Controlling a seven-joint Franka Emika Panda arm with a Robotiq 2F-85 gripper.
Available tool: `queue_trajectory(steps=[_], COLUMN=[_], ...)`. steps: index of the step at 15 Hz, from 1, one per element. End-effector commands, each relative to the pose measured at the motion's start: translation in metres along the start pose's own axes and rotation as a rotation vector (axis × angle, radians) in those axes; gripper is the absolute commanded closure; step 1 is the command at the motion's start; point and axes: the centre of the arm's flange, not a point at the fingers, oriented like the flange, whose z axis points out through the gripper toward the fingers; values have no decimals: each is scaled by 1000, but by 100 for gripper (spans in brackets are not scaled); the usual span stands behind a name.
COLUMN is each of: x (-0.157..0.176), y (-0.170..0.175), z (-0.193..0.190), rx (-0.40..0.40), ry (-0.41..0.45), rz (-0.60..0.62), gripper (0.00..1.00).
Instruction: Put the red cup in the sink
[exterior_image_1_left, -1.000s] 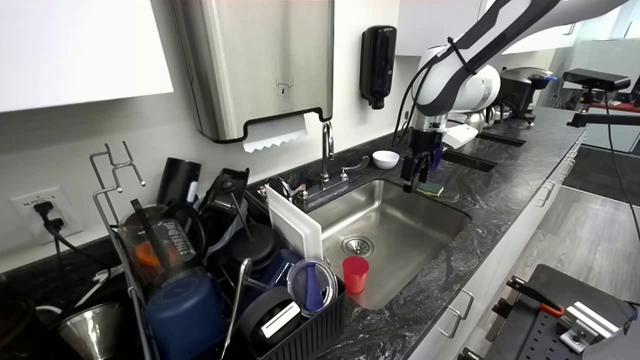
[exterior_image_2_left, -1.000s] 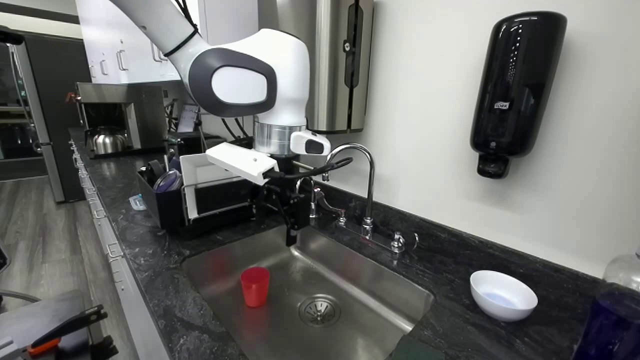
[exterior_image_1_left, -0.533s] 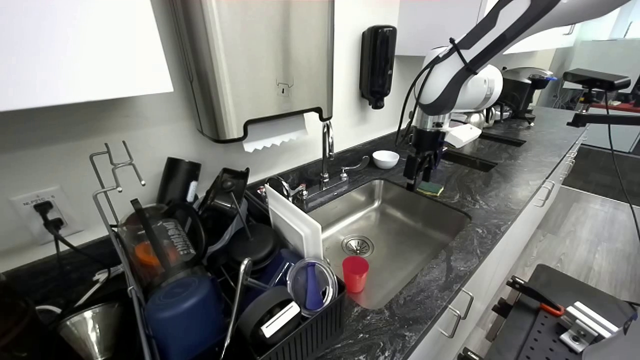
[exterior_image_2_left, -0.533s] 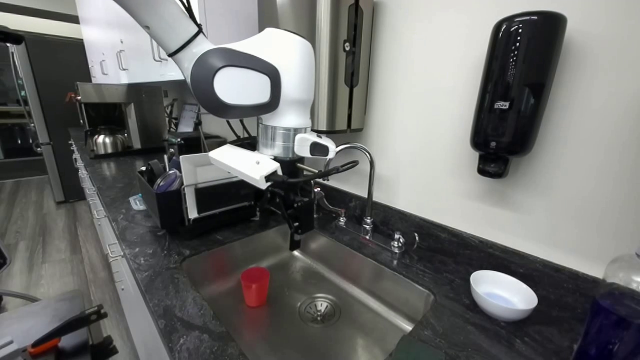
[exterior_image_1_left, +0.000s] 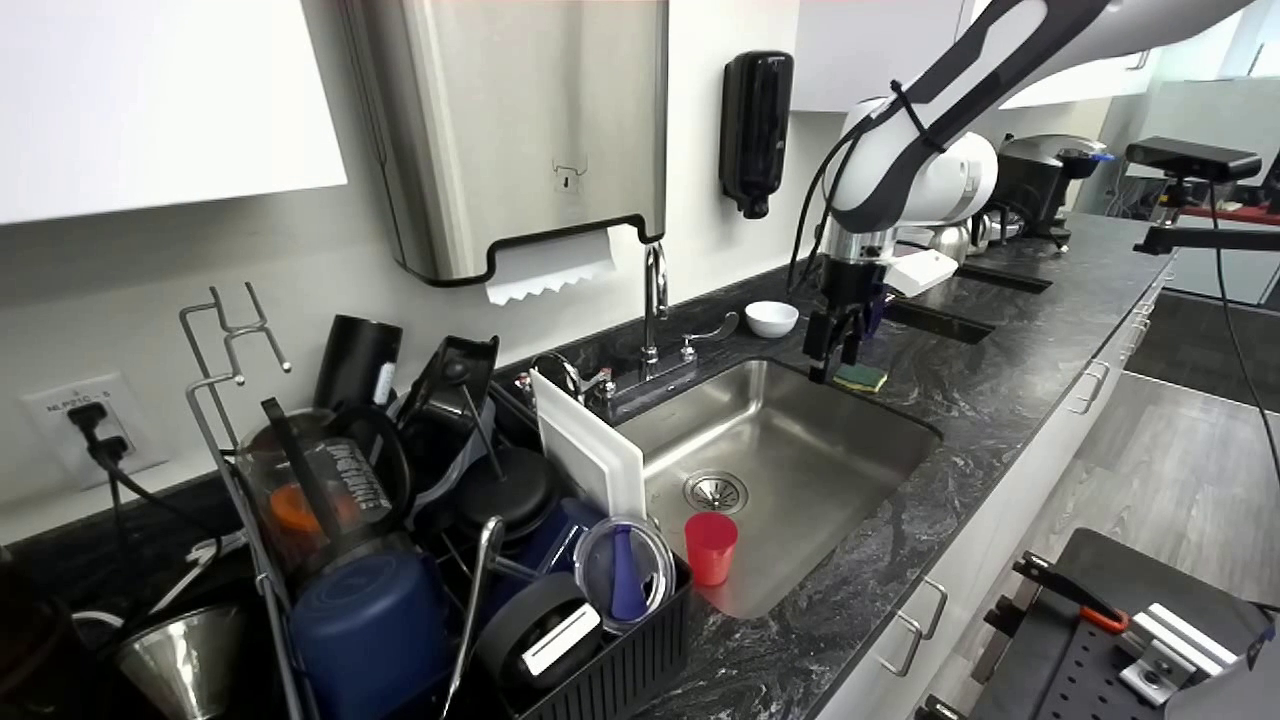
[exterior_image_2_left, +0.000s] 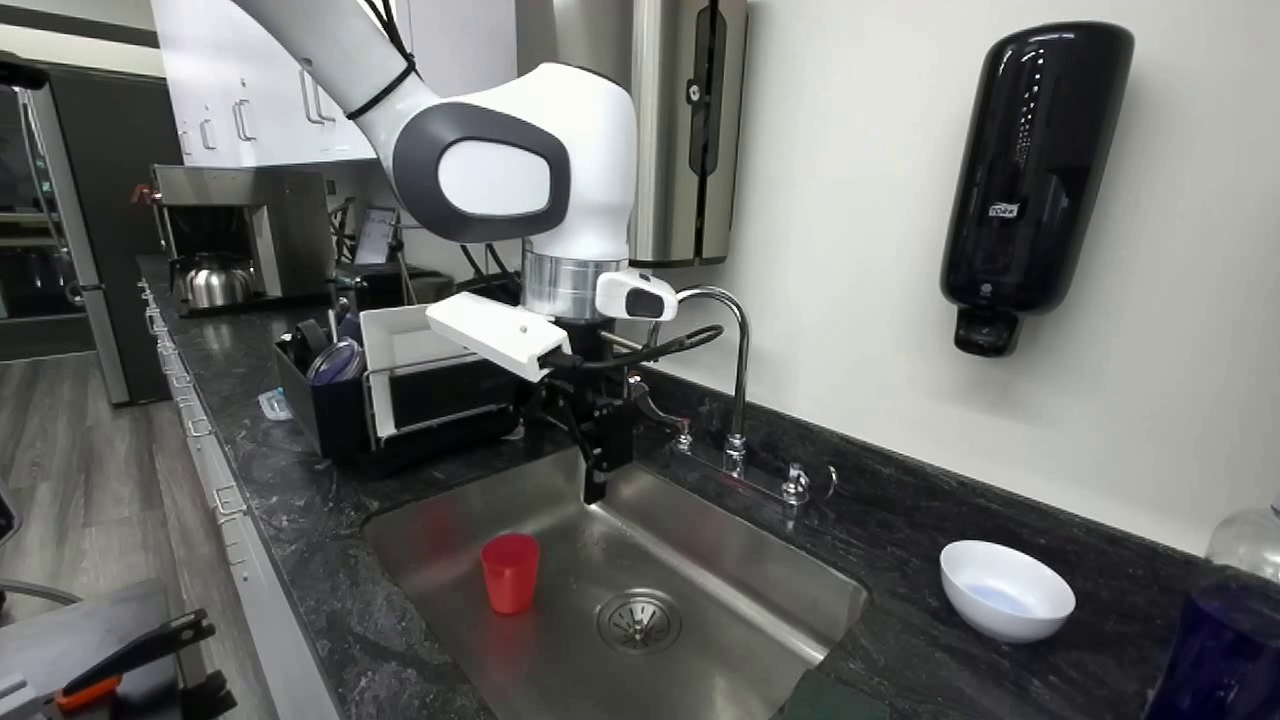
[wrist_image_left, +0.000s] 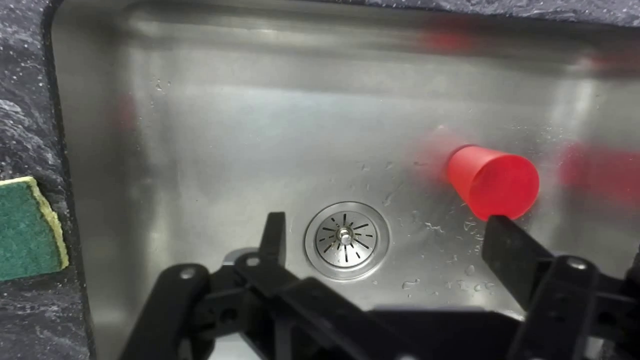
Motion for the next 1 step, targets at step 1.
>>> queue_trajectory(steps=[1], x=[0], y=[0], z=[0], rx=[0], ry=[0], rz=[0], gripper=[0])
